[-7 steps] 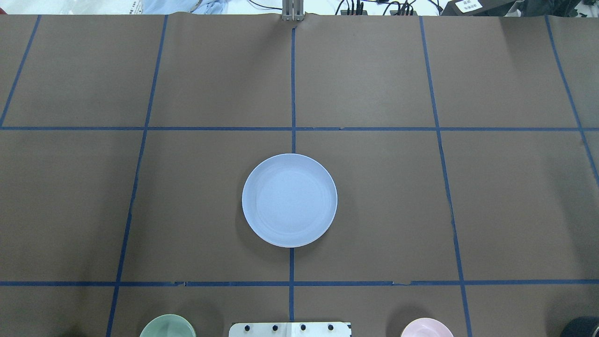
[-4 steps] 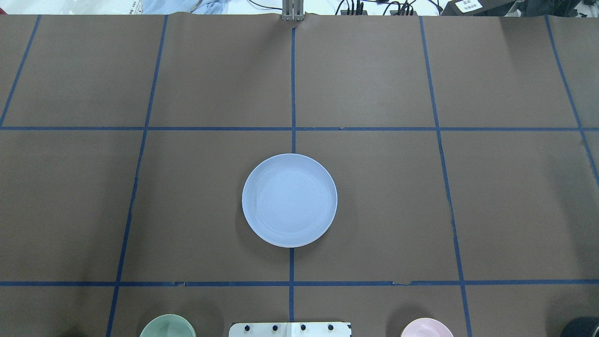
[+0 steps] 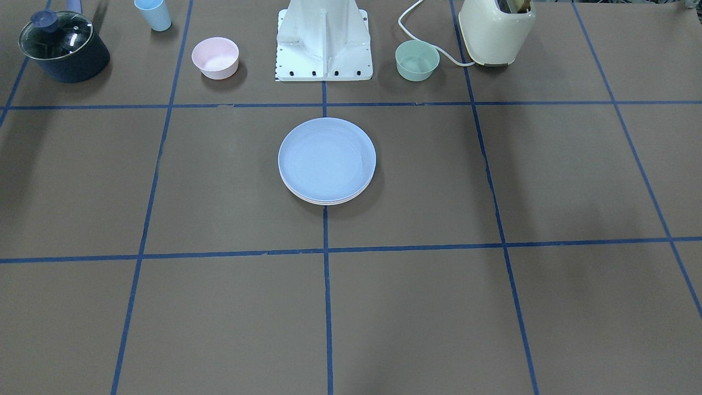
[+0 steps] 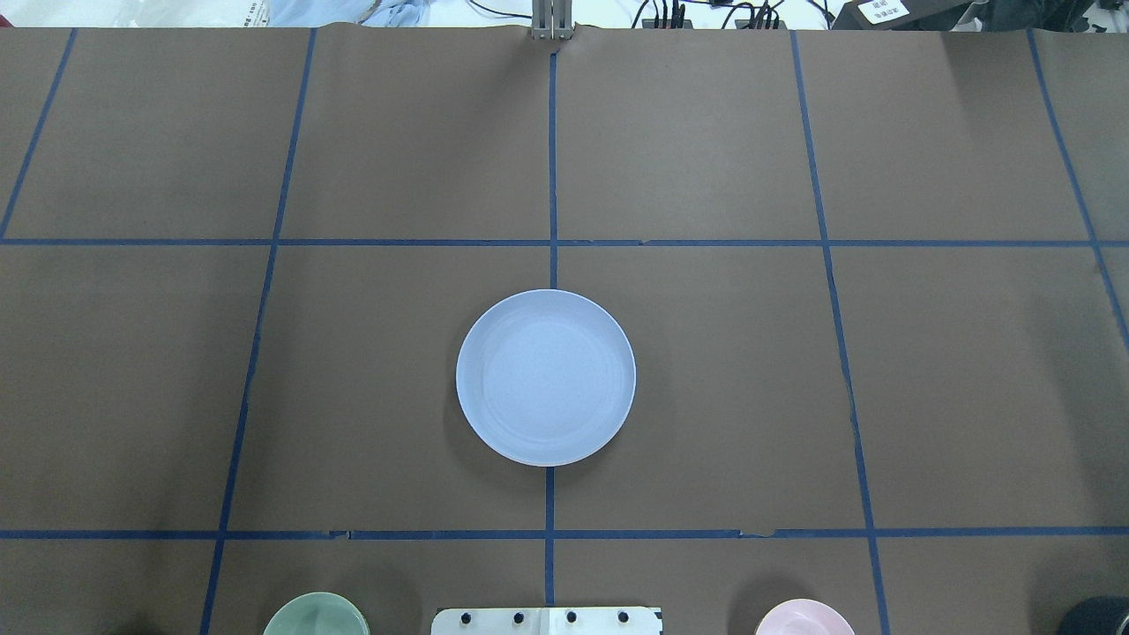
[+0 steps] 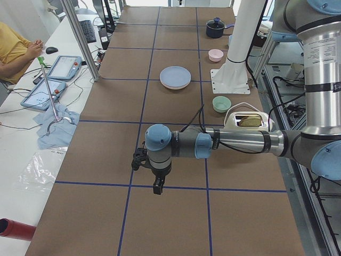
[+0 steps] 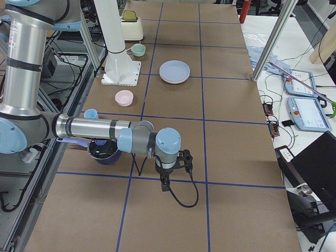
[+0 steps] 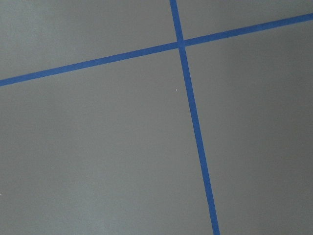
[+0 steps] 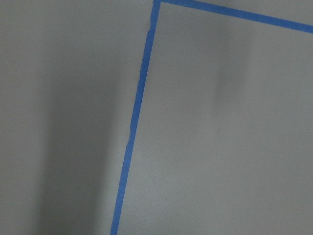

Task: Stack three plates with pink and blue

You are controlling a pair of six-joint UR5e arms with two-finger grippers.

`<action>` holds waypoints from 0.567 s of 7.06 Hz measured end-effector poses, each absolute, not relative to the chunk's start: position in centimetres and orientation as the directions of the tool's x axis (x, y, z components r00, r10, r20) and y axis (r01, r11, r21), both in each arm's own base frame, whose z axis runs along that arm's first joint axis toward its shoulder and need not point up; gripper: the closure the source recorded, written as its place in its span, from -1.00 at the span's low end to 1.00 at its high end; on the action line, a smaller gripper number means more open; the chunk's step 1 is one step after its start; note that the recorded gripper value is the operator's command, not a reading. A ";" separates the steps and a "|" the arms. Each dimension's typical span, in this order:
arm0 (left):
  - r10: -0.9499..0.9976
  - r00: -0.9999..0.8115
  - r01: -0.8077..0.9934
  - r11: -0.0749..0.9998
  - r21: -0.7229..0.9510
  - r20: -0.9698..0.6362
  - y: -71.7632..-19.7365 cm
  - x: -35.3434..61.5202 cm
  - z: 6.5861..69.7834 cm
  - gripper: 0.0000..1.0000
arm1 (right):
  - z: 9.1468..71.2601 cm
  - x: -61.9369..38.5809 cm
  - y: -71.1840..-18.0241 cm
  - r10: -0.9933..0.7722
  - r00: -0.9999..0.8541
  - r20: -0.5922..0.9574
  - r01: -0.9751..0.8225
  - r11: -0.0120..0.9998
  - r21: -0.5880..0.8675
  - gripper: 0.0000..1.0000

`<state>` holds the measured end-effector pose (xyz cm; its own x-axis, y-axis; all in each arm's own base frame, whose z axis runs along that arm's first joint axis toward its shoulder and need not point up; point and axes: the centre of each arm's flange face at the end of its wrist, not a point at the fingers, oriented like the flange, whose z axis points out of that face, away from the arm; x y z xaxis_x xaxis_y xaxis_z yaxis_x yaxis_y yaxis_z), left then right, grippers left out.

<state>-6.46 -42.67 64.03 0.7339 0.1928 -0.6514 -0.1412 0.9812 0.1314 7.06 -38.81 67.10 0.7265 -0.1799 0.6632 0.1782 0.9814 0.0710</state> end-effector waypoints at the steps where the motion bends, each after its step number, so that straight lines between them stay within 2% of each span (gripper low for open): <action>1: 0.192 0.734 -0.141 0.981 0.131 -0.652 -42.7 -6.5 64.1 -1.00 | 67.1 7.1 -38.8 -0.180 0.726 0.663 0.178 0.981 0.072 -1.00; 4: 0.189 0.734 -0.141 0.982 0.125 -0.653 -42.6 -6.5 64.3 -1.00 | 67.1 7.1 -38.8 -0.179 0.726 0.664 0.178 0.981 0.070 -1.00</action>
<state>-6.47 -42.58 64.31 0.7339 0.1885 -0.6525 -0.1409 0.9821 0.1253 7.05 -38.82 67.14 0.7261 -0.1794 0.6637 0.1781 0.9815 0.0703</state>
